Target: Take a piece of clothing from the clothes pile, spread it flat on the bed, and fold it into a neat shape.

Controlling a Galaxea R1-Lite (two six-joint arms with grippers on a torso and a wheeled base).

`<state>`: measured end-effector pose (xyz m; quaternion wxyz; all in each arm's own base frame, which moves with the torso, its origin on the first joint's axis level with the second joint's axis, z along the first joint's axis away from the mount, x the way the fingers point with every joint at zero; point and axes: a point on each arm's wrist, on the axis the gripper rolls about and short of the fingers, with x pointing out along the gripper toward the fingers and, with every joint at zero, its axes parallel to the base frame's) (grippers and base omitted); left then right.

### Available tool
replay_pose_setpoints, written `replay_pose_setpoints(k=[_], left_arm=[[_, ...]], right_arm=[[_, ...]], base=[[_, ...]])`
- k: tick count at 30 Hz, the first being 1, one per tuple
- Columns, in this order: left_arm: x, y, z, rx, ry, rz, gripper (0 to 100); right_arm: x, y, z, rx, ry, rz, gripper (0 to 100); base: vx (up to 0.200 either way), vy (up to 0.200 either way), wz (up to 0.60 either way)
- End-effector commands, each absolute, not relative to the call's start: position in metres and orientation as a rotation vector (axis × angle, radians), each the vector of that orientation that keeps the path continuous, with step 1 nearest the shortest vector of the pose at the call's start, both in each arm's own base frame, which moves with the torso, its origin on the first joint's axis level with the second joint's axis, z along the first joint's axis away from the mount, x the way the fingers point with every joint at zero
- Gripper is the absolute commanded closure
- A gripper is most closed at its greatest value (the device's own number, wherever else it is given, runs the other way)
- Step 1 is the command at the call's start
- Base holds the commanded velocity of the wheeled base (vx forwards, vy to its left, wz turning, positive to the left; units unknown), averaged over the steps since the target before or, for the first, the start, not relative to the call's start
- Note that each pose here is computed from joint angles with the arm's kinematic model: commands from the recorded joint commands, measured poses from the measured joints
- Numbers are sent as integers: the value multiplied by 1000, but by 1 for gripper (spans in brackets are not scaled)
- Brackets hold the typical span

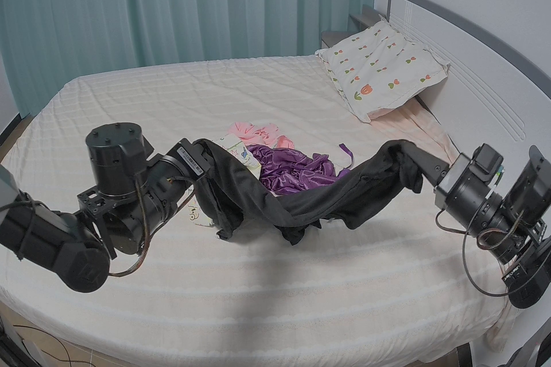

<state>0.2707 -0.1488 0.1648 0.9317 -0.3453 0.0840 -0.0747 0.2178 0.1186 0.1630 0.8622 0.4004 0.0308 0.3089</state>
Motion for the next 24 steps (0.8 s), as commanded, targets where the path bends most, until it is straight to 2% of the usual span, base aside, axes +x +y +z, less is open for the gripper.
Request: replay_pose_setpoints(k=[1, 10, 15, 19, 20, 24], left_arm=[[224, -127, 183, -796, 106, -146, 100], [202, -117, 149, -781, 265, -183, 100], [189, -112, 132, -784, 340, -170, 100], [187, -115, 130, -786, 379, -226, 100], [187, -116, 132, -795, 401, -281, 100], [185, -125, 125, -774, 450, -307, 100]], right_arm=[[163, 91, 170, 833, 42, 689, 100], [171, 99, 130, 803, 257, 649, 100], [165, 99, 129, 790, 269, 662, 100], [159, 102, 130, 789, 273, 688, 100], [156, 102, 129, 787, 281, 696, 100], [157, 109, 122, 777, 331, 717, 100]], base=[[0, 0, 0], [0, 0, 0], [0, 0, 0], [0, 0, 0], [0, 0, 0], [0, 0, 0]])
